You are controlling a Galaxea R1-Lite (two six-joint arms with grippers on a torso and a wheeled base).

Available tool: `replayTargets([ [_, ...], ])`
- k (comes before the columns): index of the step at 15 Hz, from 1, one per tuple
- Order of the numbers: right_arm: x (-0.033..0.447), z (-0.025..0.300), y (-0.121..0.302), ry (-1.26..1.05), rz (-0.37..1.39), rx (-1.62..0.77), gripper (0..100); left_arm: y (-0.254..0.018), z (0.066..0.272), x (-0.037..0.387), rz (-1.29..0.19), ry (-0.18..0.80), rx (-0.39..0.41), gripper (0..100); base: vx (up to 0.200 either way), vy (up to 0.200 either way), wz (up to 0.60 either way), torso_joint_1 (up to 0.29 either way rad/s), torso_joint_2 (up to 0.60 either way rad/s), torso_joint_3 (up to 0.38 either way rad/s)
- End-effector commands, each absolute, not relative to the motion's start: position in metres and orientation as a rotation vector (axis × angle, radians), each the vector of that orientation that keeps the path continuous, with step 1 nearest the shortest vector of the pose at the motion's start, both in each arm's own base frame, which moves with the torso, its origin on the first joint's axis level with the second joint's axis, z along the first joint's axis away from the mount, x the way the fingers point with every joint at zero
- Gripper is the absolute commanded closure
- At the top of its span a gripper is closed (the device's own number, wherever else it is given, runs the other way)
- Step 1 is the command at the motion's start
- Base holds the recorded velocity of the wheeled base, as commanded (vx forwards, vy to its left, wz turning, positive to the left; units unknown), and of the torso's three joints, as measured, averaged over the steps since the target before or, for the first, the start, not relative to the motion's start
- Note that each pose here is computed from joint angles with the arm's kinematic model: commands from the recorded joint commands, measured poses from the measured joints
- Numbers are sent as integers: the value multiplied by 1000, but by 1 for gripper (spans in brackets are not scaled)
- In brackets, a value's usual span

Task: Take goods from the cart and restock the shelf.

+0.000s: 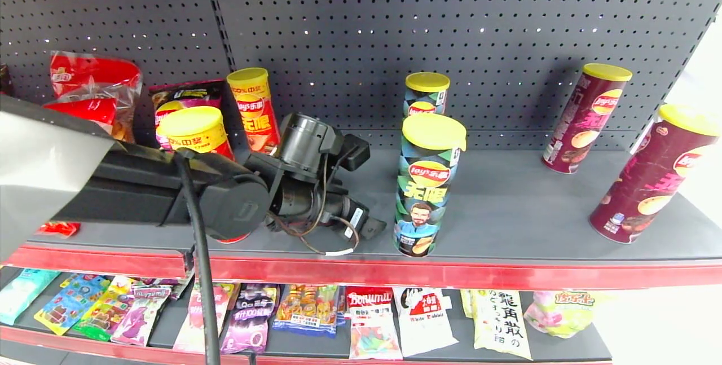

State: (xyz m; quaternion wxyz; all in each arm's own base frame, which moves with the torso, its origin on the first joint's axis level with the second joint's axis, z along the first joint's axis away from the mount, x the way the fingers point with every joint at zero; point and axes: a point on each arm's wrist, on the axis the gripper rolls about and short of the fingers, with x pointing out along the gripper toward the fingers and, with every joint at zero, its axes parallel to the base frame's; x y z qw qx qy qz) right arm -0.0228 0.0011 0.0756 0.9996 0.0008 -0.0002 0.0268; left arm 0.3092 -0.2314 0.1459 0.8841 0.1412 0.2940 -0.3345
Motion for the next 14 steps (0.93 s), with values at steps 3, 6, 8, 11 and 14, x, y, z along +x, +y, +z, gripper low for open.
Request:
replayTargets([
  [3, -23, 76, 1, 0, 55, 2, 0, -239, 141, 318, -699, 607, 293, 0, 0, 0, 0, 0, 0, 0],
  [6, -23, 76, 1, -1, 55, 1, 0, -240, 138, 319, -699, 615, 296, 0, 0, 0, 0, 0, 0, 0],
  [8, -23, 76, 1, 0, 55, 2, 0, -241, 137, 319, -700, 618, 297, 0, 0, 0, 0, 0, 0, 0],
  [11, -23, 76, 1, -1, 55, 1, 0, -243, 134, 319, -703, 625, 300, 0, 0, 0, 0, 0, 0, 0],
  [14, -23, 76, 1, 0, 55, 2, 0, -244, 133, 320, -704, 628, 302, 0, 0, 0, 0, 0, 0, 0],
])
